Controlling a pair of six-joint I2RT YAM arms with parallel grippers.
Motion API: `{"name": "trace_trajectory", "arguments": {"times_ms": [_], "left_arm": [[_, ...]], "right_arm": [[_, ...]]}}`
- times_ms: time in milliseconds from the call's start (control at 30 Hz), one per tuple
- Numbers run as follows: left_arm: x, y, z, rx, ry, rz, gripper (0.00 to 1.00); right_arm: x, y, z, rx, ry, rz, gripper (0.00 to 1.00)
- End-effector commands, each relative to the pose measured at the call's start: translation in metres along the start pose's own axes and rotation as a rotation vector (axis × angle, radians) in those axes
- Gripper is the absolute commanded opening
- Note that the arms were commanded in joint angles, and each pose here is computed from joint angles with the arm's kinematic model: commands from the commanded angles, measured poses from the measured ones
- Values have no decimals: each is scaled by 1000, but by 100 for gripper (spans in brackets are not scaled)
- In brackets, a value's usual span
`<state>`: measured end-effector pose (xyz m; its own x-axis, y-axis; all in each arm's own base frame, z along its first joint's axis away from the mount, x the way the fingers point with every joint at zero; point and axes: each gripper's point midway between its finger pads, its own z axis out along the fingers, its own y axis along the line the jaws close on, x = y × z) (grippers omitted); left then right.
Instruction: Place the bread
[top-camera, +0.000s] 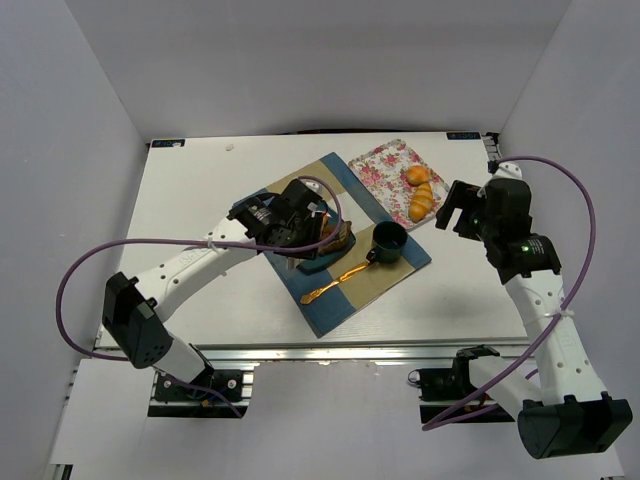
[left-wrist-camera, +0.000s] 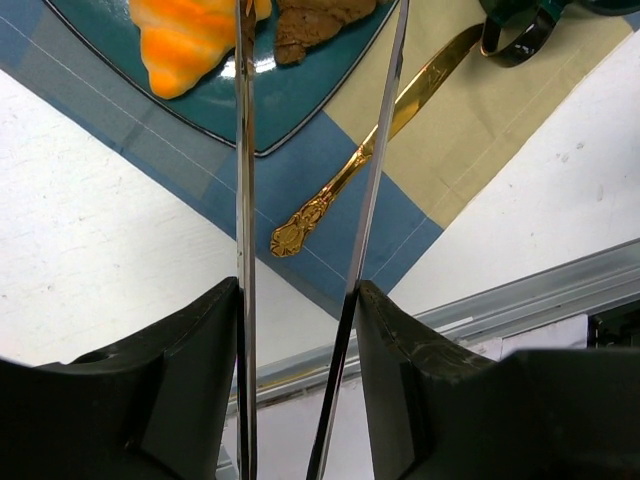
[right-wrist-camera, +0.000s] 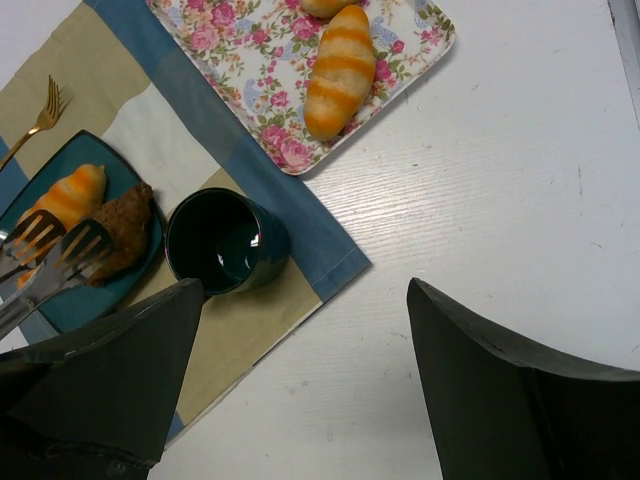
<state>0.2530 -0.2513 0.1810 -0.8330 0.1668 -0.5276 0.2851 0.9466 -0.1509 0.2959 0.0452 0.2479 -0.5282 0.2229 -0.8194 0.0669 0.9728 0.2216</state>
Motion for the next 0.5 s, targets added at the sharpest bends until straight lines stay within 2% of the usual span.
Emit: {"name": "trace_trajectory", "arguments": {"times_ms": [0, 67, 167, 200, 300, 400, 467], "left_arm": [[-34, -5, -34, 16, -137, -33, 58], [-48, -4, -47, 6, -181, -46, 58], [-85, -3, -82, -12, -313, -95, 56], [-103, 3, -98, -42, -387, -132, 54], [-125, 28, -119, -159, -507, -200, 53], [-138, 64, -115, -296, -556, -268, 53], [-148, 93, -93, -372, -555, -298, 54]], "right_arm": [[-5, 3, -3, -20, -32, -11, 89], [-2, 3, -3, -21, -25, -11, 89], [-2, 3, -1, -23, -24, -12, 89], [-2, 3, -1, -23, -22, -10, 89], [-3, 4, 0, -27, -20, -13, 89], [-4, 6, 2, -36, -15, -11, 89], [-3, 8, 2, -44, -8, -9, 89]]}}
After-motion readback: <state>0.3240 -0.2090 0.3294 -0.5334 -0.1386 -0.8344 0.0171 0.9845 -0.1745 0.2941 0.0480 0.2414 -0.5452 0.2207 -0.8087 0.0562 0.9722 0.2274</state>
